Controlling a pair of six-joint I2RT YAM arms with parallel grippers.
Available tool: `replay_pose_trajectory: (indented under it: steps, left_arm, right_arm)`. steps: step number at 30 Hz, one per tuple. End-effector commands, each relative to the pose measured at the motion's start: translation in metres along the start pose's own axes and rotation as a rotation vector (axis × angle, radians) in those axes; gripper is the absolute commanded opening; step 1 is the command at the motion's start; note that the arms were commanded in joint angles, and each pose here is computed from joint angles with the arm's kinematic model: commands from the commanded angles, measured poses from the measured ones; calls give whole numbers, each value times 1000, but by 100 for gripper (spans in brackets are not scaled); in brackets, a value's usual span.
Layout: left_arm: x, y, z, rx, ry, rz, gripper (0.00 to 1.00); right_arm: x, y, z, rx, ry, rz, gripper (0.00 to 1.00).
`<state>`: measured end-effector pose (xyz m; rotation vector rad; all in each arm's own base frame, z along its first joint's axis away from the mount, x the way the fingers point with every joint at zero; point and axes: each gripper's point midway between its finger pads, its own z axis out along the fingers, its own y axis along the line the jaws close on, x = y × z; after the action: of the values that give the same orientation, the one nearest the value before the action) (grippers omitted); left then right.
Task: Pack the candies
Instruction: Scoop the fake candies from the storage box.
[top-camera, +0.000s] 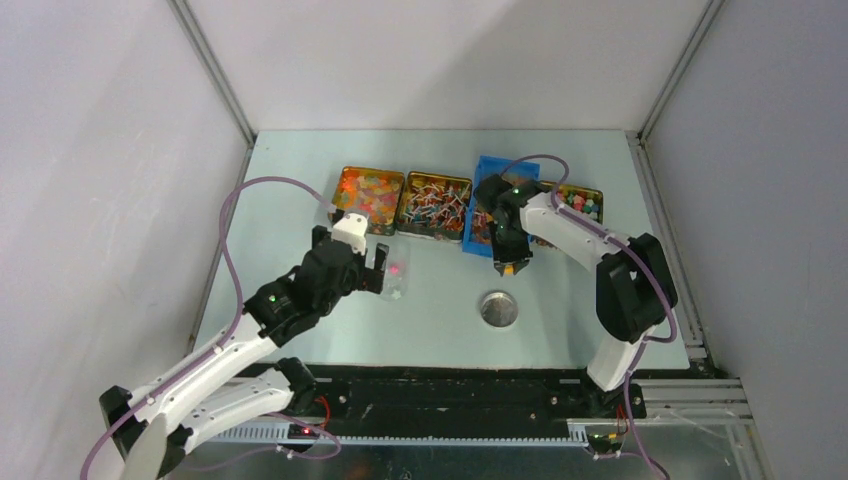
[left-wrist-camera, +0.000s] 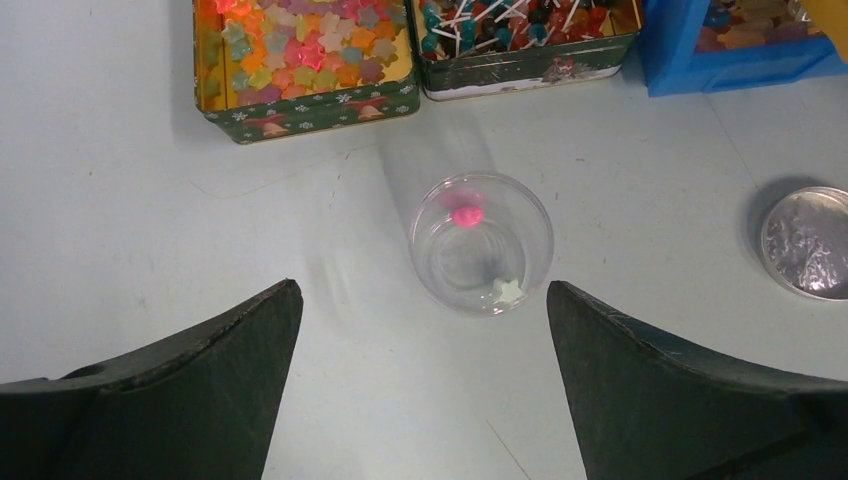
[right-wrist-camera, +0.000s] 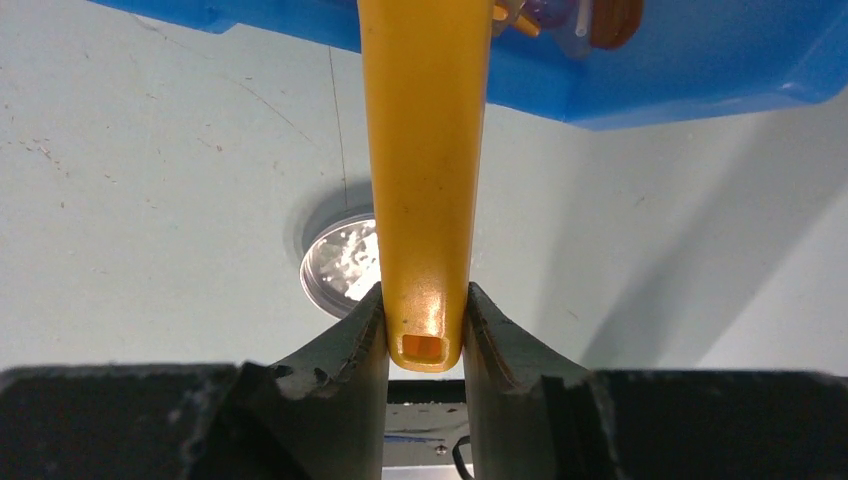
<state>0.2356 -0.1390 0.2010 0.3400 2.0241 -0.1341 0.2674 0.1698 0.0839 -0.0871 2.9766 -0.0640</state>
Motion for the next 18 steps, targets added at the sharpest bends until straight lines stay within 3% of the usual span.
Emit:
replay_pose_trajectory:
  steps: [1, 11, 18]
  left_arm:
    - [-9, 4, -1, -17, -39, 0, 100]
    - [-9, 4, -1, -18, -41, 1, 100]
    - [-9, 5, -1, -23, -42, 2, 100]
  right_arm:
    - [-16, 0, -5, -26, -92, 26, 0]
    - [-3, 0, -18, -100, -26, 60, 0]
    - [-13, 1, 1, -100, 15, 66, 0]
